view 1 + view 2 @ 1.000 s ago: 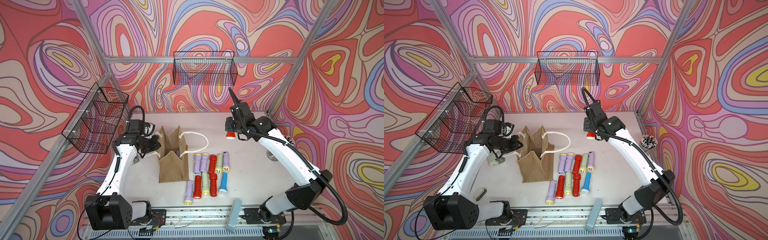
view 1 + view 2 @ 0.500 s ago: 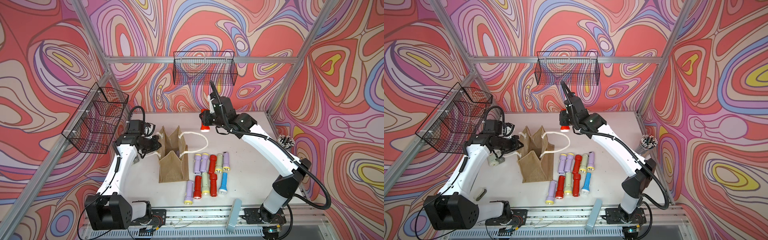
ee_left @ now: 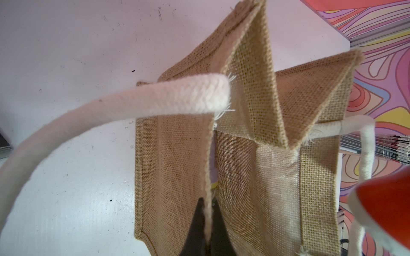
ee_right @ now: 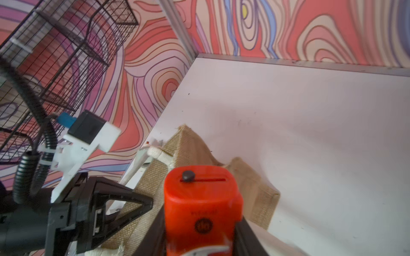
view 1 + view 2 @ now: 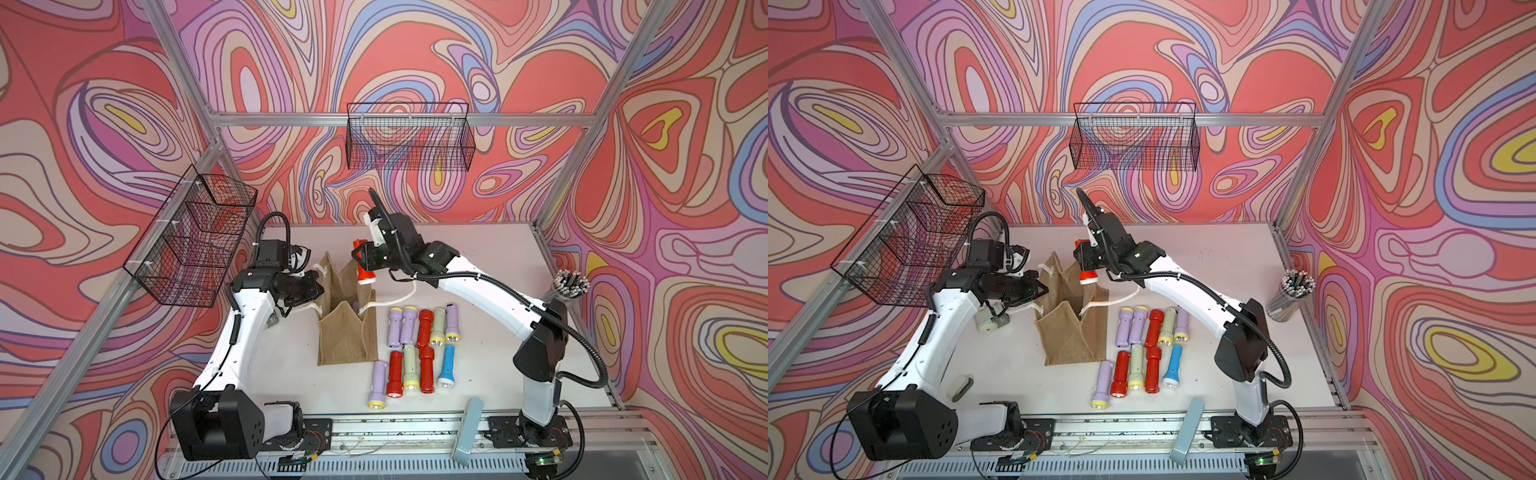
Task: Put the flashlights into the tote bags
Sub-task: Place the flashlight in the canvas bag.
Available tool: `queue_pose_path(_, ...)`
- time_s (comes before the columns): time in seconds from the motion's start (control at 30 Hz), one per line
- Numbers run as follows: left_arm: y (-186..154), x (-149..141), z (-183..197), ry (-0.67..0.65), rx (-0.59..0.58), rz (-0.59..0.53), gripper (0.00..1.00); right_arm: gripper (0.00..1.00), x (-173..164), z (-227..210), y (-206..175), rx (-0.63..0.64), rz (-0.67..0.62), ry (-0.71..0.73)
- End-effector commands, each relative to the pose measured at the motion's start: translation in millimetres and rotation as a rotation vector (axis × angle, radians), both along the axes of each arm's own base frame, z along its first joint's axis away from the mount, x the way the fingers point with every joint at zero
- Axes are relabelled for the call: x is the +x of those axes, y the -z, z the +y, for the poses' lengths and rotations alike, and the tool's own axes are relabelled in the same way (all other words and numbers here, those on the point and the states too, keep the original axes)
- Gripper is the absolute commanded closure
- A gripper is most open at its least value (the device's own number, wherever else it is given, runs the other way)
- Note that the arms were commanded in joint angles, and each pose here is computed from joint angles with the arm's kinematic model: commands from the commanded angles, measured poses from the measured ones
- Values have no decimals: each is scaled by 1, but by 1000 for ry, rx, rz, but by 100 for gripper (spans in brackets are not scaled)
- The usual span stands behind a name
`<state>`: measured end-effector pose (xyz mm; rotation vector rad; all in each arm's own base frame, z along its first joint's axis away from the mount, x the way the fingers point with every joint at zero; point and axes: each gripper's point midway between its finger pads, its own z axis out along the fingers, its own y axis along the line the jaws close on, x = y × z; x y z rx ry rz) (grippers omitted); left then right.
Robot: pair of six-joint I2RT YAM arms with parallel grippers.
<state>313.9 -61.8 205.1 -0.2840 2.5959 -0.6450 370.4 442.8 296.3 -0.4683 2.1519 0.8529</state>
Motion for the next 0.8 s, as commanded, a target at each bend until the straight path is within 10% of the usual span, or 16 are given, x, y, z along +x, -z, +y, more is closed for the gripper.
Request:
queue_pose_path(0.0,2,-3,-4,20,-11,-6,100,96,-13,31,-30,109,-70,-77)
queue_pose_path(0.37,2,-4,-5,21,-13,-11,100,96,-33,73,22,111,19,-169)
queue_pose_path(0.77,-4,-3,-5,31,-9,-15,100,96,-29,56,106,-163,55,-161)
